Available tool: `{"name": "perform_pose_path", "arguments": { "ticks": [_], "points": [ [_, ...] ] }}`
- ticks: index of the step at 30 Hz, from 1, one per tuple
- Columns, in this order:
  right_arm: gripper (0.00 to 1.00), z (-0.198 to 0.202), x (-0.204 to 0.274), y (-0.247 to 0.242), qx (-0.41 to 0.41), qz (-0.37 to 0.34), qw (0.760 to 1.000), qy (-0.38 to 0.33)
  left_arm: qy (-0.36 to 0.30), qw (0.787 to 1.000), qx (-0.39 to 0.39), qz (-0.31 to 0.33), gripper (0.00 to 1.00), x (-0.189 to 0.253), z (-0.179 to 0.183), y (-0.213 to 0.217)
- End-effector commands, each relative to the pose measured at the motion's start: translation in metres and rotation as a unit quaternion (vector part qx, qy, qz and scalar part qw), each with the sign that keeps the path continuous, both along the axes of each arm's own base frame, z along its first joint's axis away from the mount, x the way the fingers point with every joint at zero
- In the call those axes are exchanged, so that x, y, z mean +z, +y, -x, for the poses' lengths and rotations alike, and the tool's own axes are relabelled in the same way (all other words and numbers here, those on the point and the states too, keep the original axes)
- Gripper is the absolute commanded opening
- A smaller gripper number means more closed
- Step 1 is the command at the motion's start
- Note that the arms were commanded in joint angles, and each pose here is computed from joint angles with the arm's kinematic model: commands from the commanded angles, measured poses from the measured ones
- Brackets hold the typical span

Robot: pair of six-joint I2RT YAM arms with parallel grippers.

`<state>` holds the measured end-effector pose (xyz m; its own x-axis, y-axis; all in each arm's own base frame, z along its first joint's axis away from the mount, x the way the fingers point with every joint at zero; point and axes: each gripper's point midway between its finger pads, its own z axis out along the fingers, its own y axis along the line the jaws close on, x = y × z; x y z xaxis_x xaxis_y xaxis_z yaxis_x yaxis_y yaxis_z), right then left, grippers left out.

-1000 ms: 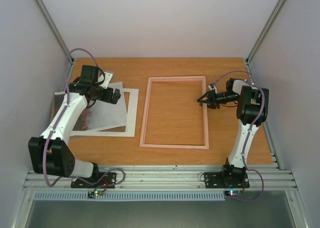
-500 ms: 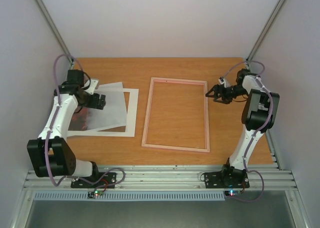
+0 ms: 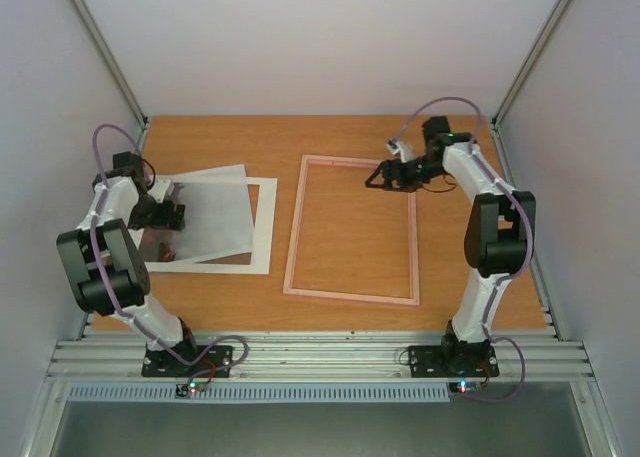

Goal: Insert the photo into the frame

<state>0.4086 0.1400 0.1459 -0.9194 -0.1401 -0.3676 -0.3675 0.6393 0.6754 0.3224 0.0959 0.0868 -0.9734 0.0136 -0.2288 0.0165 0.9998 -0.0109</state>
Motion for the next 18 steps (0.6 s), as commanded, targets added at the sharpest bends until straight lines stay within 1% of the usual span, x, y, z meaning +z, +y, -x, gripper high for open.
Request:
{"name": "perform_pose_path", "arguments": {
  "ticks": [1, 6, 8, 11, 13, 16, 18],
  "points": [
    [0.81, 0.012, 0.022, 0.059, 0.038, -0.018, 0.999, -0.018, 0.004, 1.000, -0.010, -0.005, 0.99, -0.012, -0.016, 0.012],
    [0.81, 0.022, 0.024, 0.124, 0.072, -0.016, 0.997, -0.018, 0.014, 1.000, -0.002, -0.002, 0.99, -0.022, -0.028, 0.021],
    [0.82, 0.021, 0.023, 0.148, 0.069, -0.003, 0.998, -0.016, 0.014, 1.000, 0.008, 0.003, 0.99, -0.022, -0.031, 0.026],
    [0.82, 0.019, 0.011, 0.178, 0.051, 0.032, 0.998, 0.029, 0.014, 1.000, 0.027, 0.006, 0.99, -0.021, -0.033, 0.036],
    [0.81, 0.020, 0.006, 0.200, 0.054, 0.026, 0.997, 0.057, 0.013, 0.999, 0.037, 0.006, 0.99, -0.020, -0.031, 0.043],
    [0.78, 0.016, -0.007, 0.227, 0.048, 0.019, 0.996, 0.076, 0.014, 0.998, 0.055, 0.004, 0.99, -0.019, -0.027, 0.057],
    [0.77, 0.016, -0.010, 0.244, 0.055, 0.015, 0.996, 0.070, 0.015, 0.997, 0.072, 0.006, 0.99, -0.018, -0.023, 0.068]
  ]
}}
